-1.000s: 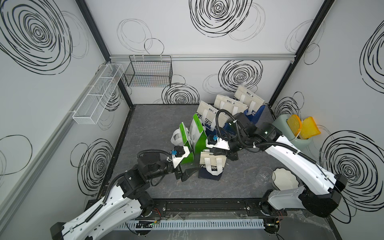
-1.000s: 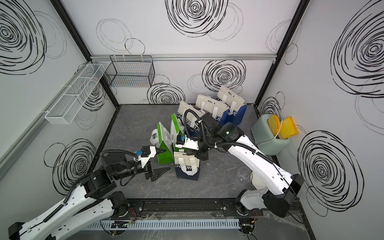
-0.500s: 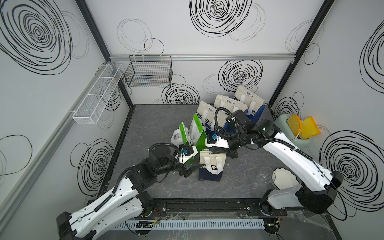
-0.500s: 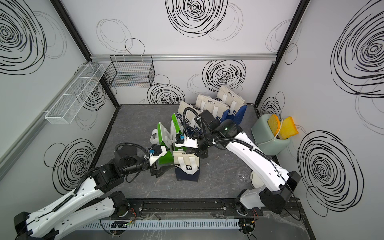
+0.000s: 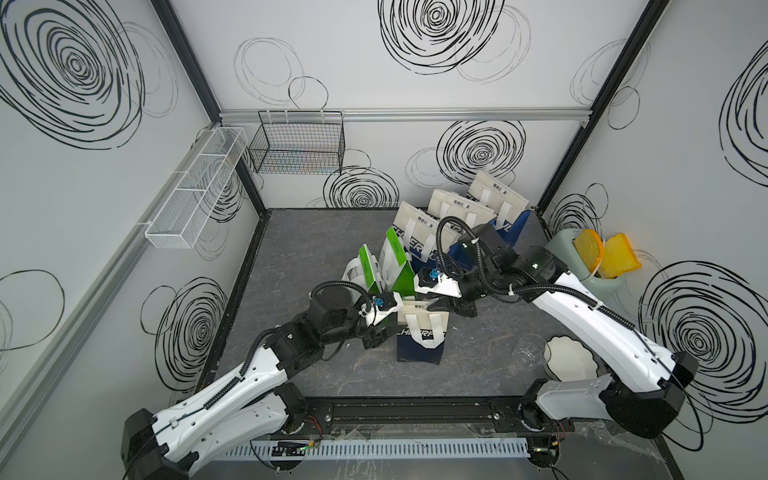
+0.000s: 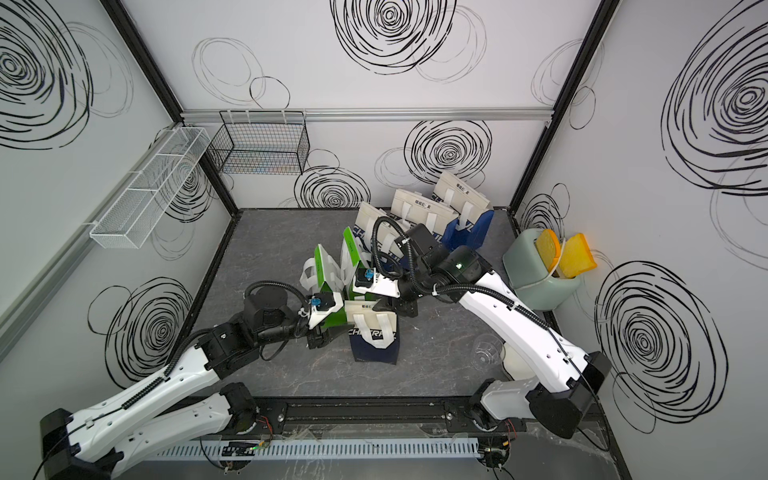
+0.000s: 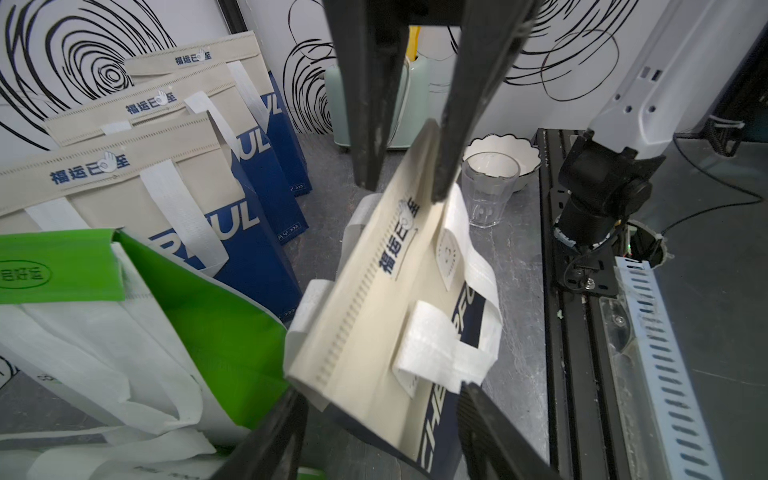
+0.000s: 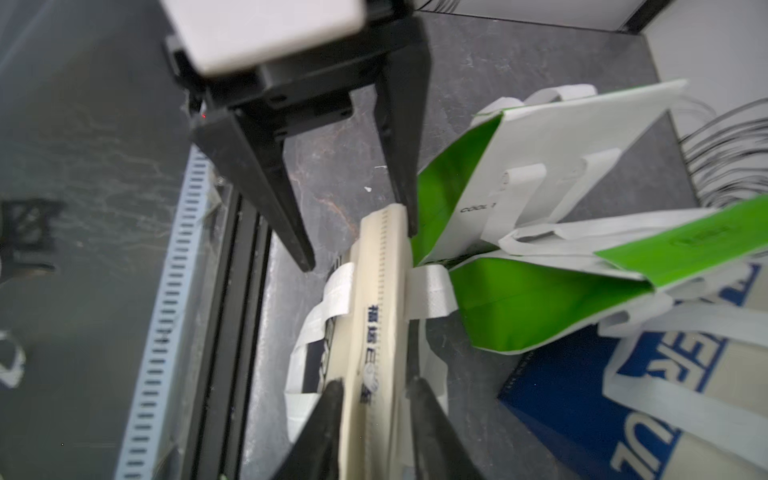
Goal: Open the takeout bag
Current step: Adjust the takeout bag at the center of the board, then open the takeout bag at the center of the board.
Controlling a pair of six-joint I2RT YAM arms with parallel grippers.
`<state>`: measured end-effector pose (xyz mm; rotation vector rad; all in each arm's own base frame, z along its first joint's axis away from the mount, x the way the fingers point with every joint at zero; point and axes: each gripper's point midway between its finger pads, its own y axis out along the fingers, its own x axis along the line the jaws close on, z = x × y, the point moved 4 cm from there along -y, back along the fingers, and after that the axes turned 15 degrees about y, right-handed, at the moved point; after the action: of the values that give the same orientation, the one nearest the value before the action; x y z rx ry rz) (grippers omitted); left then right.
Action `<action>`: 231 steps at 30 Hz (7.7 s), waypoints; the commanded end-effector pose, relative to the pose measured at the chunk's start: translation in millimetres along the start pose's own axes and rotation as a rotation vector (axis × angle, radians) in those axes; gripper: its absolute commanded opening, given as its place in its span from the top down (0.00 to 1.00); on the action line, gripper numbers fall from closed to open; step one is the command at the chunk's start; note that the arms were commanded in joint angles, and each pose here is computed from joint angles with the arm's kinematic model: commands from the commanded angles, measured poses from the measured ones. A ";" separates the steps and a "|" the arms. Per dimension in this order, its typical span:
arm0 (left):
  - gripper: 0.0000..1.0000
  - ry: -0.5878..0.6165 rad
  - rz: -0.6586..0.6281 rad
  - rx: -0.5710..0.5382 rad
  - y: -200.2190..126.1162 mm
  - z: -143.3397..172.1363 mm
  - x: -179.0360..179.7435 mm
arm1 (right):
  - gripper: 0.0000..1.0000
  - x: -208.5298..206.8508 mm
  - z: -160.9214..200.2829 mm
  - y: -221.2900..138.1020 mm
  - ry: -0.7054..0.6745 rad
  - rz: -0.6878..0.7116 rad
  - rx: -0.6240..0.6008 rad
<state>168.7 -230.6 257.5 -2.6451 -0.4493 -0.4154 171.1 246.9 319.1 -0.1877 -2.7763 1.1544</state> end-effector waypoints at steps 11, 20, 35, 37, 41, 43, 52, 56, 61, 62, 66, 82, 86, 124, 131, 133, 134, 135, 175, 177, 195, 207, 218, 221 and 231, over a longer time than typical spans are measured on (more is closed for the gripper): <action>0.51 0.009 0.034 -0.045 4.9 -4.5 -1.3 | 0.43 15.8 -11.4 -43.8 -0.091 0.186 -0.388; 0.55 -0.062 0.066 -0.046 7.4 -4.9 -22.9 | 0.43 24.5 -8.4 -52.1 -0.082 0.180 -0.459; 0.43 -0.240 -0.091 -0.058 8.8 -7.9 -29.1 | 0.43 27.0 -3.0 -58.3 -0.140 0.235 -0.608; 0.42 -0.264 -0.092 -0.080 8.4 -7.3 -32.6 | 0.43 27.6 -3.5 -58.5 -0.151 0.238 -0.616; 0.38 -0.289 -0.180 -0.059 8.0 -0.1 -33.3 | 0.43 27.7 -0.4 -55.3 -0.164 0.238 -0.608; 0.38 -0.335 -0.183 -0.089 9.5 3.7 -36.9 | 0.43 27.5 0.9 -53.0 -0.166 0.235 -0.606; 0.58 -0.321 -0.167 -0.163 11.8 10.7 -53.2 | 0.43 28.7 5.6 -47.7 -0.166 0.216 -0.591; 0.74 -0.314 -0.152 -0.176 13.6 9.4 -55.5 | 0.43 30.5 9.7 -44.1 -0.176 0.201 -0.574; 0.79 -0.301 -0.167 -0.181 12.5 5.3 -52.4 | 0.43 38.5 9.6 -45.4 -0.239 0.190 -0.612; 0.78 -0.297 -0.168 -0.187 11.8 3.5 -51.8 | 0.43 39.6 9.6 -44.8 -0.257 0.196 -0.620; 0.76 -0.296 -0.171 -0.197 9.2 -2.4 -49.3 | 0.42 49.4 10.9 -40.6 -0.370 0.216 -0.634; 0.88 -0.305 -0.146 -0.207 8.0 -6.9 -51.1 | 0.37 84.3 17.9 5.0 -0.744 0.362 -0.617; 0.90 -0.302 -0.141 -0.206 8.0 -8.4 -51.2 | 0.38 83.9 19.7 12.4 -0.742 0.390 -0.635; 0.95 -0.304 -0.096 -0.238 6.0 -17.4 -54.6 | 0.49 68.8 24.6 59.8 -0.812 0.610 -0.553; 0.95 -0.304 -0.092 -0.232 7.5 -16.9 -55.2 | 0.53 63.4 22.7 59.1 -0.815 0.670 -0.536; 0.95 -0.304 -0.092 -0.234 7.5 -16.9 -55.2 | 0.53 62.8 21.4 57.9 -0.812 0.679 -0.540; 0.95 -0.305 -0.092 -0.235 7.6 -16.7 -55.4 | 0.53 63.3 20.4 57.3 -0.811 0.679 -0.545; 0.95 -0.305 -0.093 -0.234 7.9 -16.3 -55.2 | 0.54 63.2 18.9 55.5 -0.805 0.685 -0.554; 0.95 -0.315 -0.108 -0.220 6.6 -10.6 -55.1 | 1.00 70.8 -7.6 34.6 -0.492 0.523 -0.656; 0.95 -0.316 -0.113 -0.216 6.4 -9.8 -54.6 | 1.00 71.1 -7.4 35.0 -0.468 0.500 -0.655; 0.95 -0.310 -0.114 -0.205 7.8 -9.9 -54.0 | 1.00 71.4 -15.1 17.2 -0.300 0.319 -0.715; 0.95 -0.311 -0.119 -0.182 6.3 -9.6 -52.7 | 1.00 65.4 -20.6 8.8 -0.212 0.233 -0.704; 1.00 -0.299 -0.148 -0.128 2.8 -10.7 -46.6 | 1.00 51.3 -22.9 2.0 -0.179 0.224 -0.602; 1.00 -0.293 -0.151 -0.124 1.9 -11.5 -45.9 | 1.00 48.8 -22.4 4.0 -0.177 0.210 -0.574; 1.00 -0.292 -0.140 -0.086 4.6 -7.8 -47.6 | 1.00 42.3 -30.9 0.2 -0.119 0.184 -0.536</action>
<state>125.6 -245.7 222.3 -2.7119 -0.7111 -0.0610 130.4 277.1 316.1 -0.4063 -3.1590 0.5375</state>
